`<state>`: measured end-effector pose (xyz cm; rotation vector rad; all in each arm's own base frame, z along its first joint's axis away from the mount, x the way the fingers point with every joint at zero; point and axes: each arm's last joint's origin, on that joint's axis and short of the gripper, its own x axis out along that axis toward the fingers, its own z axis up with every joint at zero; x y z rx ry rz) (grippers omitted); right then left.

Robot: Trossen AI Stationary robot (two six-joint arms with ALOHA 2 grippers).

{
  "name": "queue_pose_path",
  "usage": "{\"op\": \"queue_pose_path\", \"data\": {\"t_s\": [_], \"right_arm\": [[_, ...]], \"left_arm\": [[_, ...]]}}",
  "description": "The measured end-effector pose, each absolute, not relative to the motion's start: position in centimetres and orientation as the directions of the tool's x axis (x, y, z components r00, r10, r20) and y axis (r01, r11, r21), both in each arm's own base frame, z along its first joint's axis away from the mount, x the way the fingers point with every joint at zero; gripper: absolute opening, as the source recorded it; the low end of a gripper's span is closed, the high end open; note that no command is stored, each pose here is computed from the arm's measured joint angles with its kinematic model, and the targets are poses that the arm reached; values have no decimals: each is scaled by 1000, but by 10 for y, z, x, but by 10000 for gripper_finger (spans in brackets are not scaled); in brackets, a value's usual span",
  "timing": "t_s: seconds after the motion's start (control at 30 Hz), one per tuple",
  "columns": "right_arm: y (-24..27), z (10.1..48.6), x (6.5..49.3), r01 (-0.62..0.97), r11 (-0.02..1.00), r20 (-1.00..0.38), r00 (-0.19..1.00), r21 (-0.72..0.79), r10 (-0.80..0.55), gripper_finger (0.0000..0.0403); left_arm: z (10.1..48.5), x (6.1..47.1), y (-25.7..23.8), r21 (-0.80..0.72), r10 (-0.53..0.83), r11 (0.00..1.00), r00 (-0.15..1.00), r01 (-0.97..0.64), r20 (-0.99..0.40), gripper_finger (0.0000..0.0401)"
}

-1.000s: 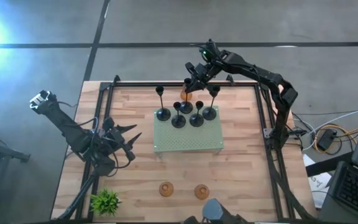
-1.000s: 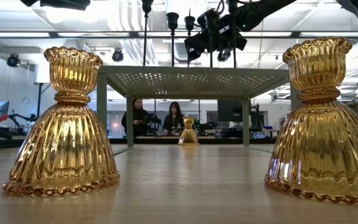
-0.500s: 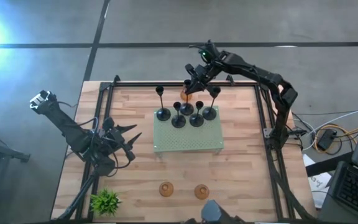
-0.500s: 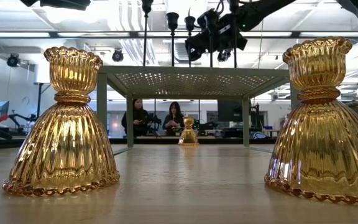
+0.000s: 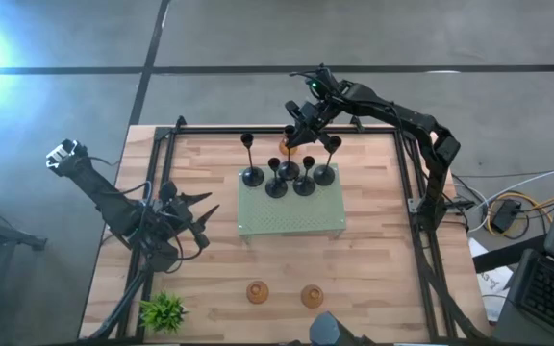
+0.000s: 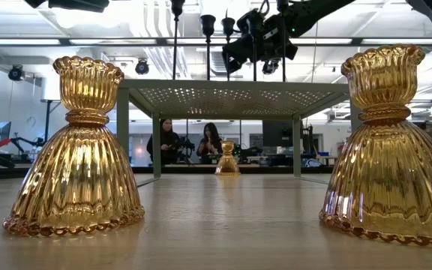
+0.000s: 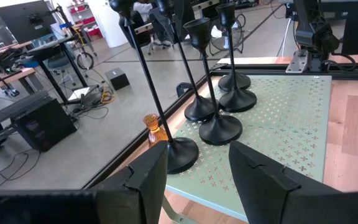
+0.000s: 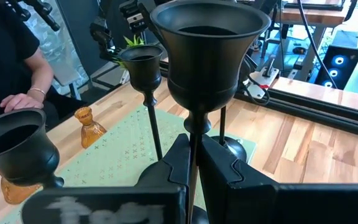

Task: Pick & Place candle stick holders
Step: Put the large black candle holder on the shelf

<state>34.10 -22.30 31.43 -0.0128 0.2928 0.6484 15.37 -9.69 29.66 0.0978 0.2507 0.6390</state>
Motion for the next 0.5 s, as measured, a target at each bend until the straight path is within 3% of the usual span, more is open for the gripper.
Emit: {"op": "queue_pose_path", "data": {"t_s": [0.5], "right_arm": [[-223, 314, 340, -598, 796, -269, 754, 94, 599, 11]], "left_arm": [[297, 154, -97, 167, 602, 799, 773, -578, -201, 177]]}}
